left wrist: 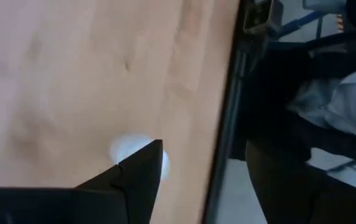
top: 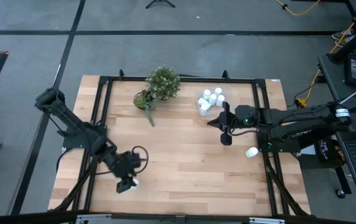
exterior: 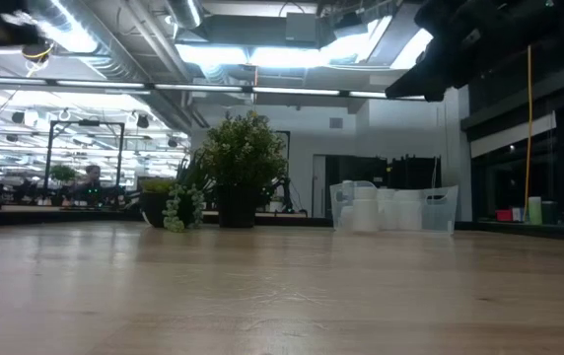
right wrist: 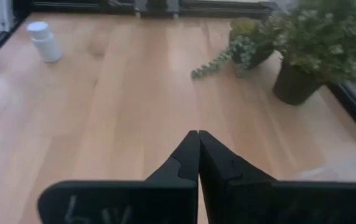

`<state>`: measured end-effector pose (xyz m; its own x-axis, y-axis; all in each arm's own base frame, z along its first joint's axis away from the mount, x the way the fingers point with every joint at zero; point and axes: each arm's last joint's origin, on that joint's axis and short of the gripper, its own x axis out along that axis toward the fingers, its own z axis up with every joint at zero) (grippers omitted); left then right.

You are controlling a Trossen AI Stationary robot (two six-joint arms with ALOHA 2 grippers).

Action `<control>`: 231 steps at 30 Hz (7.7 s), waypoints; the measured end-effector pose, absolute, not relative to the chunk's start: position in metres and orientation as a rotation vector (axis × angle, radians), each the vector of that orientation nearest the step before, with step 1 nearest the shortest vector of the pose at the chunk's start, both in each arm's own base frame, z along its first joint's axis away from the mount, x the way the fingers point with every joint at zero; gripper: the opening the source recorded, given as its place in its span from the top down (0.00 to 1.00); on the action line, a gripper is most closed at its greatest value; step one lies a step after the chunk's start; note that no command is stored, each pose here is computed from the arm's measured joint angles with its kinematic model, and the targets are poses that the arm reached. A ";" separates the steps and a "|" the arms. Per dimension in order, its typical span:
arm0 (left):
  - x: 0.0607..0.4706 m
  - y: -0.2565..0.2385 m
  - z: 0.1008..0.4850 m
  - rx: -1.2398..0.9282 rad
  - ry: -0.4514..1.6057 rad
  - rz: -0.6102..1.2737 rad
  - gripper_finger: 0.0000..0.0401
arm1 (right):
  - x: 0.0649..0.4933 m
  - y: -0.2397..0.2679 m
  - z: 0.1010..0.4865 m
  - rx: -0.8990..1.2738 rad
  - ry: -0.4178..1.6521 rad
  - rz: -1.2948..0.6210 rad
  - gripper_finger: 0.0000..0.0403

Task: Pick and place pill bottles into a basket
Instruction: Put the white pill bottle into the transparent bin

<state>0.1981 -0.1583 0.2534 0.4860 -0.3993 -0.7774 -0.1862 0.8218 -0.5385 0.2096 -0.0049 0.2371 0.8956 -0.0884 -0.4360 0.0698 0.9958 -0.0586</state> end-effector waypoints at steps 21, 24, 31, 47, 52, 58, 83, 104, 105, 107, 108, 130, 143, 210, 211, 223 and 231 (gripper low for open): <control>0.123 -0.240 0.224 -0.720 0.803 0.142 0.60 | 0.224 0.028 0.225 -0.107 0.461 0.072 0.99; 0.122 -0.249 0.205 -0.704 0.813 0.190 0.67 | 0.224 0.030 0.227 -0.129 0.438 0.081 0.99; 0.126 -0.268 0.172 -0.687 0.877 0.210 0.84 | 0.226 0.030 0.231 -0.127 0.402 0.080 0.99; 0.130 -0.278 0.138 -0.588 0.898 0.243 0.98 | 0.226 0.030 0.232 -0.122 0.382 0.079 0.99; 0.131 -0.278 0.127 -0.601 0.899 0.289 0.93 | 0.226 0.030 0.232 -0.121 0.382 0.079 0.99; 0.132 -0.279 0.120 -0.584 0.896 0.306 0.78 | 0.227 0.030 0.233 -0.095 0.372 0.074 0.99; 0.131 -0.268 0.105 -0.339 0.802 0.373 0.39 | 0.227 0.030 0.234 -0.018 0.373 0.061 0.99; 0.144 -0.261 0.088 -0.168 0.702 0.405 0.40 | 0.227 0.030 0.233 -0.023 0.373 0.062 0.99; 0.145 -0.260 0.088 -0.164 0.702 0.405 0.41 | 0.227 0.030 0.233 -0.023 0.373 0.062 0.99; 0.146 -0.260 0.088 -0.163 0.703 0.408 0.42 | 0.227 0.030 0.233 -0.023 0.373 0.062 0.99; 0.146 -0.260 0.087 -0.161 0.702 0.408 0.44 | 0.227 0.030 0.233 -0.023 0.374 0.062 0.99; 0.175 -0.236 0.125 -0.260 0.878 0.405 0.58 | 0.227 0.030 0.233 -0.051 0.380 0.067 0.99; 0.219 -0.176 0.197 -0.015 0.771 0.310 0.58 | 0.227 0.030 0.233 -0.129 0.377 0.081 0.99; 0.331 0.052 0.240 0.215 0.774 -0.038 0.59 | 0.295 -0.021 0.260 -0.201 0.393 -0.098 0.48; 0.333 0.052 0.240 0.227 0.769 -0.042 0.59 | 0.298 -0.021 0.261 -0.203 0.417 -0.095 0.46; 0.336 0.052 0.246 0.254 0.739 -0.045 0.59 | 0.332 -0.022 0.277 -0.193 0.524 -0.083 0.33; 0.338 0.052 0.248 0.282 0.718 -0.051 0.59 | 0.335 -0.021 0.274 -0.188 0.514 -0.078 0.33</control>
